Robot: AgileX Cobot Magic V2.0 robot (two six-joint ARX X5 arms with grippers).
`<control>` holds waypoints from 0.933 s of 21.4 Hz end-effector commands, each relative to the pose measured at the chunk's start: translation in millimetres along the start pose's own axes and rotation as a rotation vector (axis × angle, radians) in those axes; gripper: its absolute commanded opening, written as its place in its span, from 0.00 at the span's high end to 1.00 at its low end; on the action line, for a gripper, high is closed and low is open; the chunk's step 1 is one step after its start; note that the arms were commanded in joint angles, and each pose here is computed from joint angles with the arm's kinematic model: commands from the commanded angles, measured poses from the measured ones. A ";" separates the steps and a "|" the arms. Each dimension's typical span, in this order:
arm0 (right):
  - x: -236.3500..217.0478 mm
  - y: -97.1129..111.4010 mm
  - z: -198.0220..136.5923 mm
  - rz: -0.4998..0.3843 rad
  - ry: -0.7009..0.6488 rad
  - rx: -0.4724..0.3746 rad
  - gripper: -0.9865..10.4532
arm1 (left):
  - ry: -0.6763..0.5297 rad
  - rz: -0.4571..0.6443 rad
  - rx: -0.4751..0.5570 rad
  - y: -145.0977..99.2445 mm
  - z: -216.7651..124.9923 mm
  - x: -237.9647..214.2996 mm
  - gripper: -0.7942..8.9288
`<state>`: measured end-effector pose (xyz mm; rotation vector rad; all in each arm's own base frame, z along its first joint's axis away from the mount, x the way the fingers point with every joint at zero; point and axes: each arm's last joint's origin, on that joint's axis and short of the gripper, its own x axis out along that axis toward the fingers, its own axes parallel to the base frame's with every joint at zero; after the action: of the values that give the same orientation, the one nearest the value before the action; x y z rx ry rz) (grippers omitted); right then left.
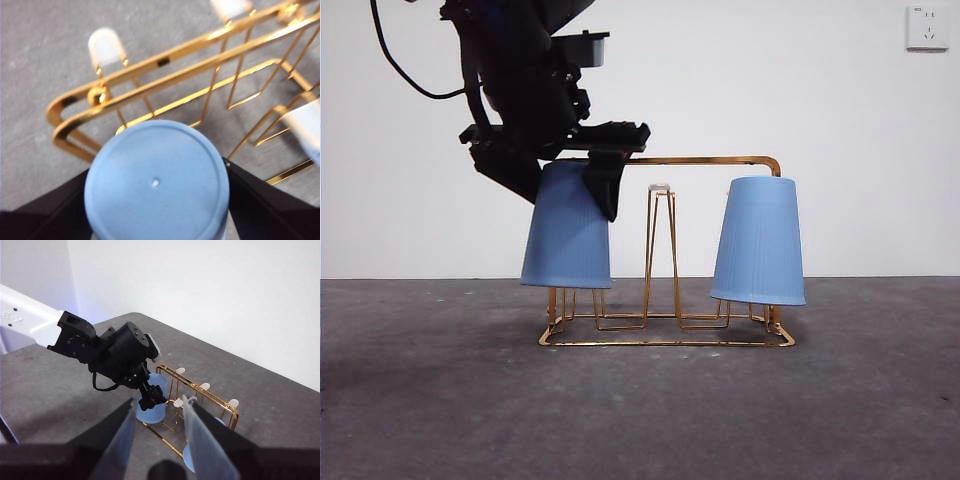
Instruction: Pick up cup 1,put cup 1 in the cup rack,pick up cup 2,put cup 2 in the cup rack
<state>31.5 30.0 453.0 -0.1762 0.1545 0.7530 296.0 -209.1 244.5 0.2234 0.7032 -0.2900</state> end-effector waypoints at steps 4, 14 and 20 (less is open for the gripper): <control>-1.1 -0.1 -0.3 -0.002 -0.007 0.011 0.77 | 0.019 0.005 -0.009 0.9 -3.7 6.2 0.93; -1.1 -0.1 -0.2 -0.002 -0.008 0.015 0.77 | 0.089 -0.063 -0.007 2.0 -10.0 9.5 0.58; -1.1 0.0 -0.2 -0.001 -0.008 0.015 0.77 | 0.138 -0.088 -0.011 2.8 -14.2 8.9 0.36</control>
<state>31.4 30.0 452.9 -0.1729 0.1566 0.7527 294.0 -203.9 234.2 0.2070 0.8392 -0.3607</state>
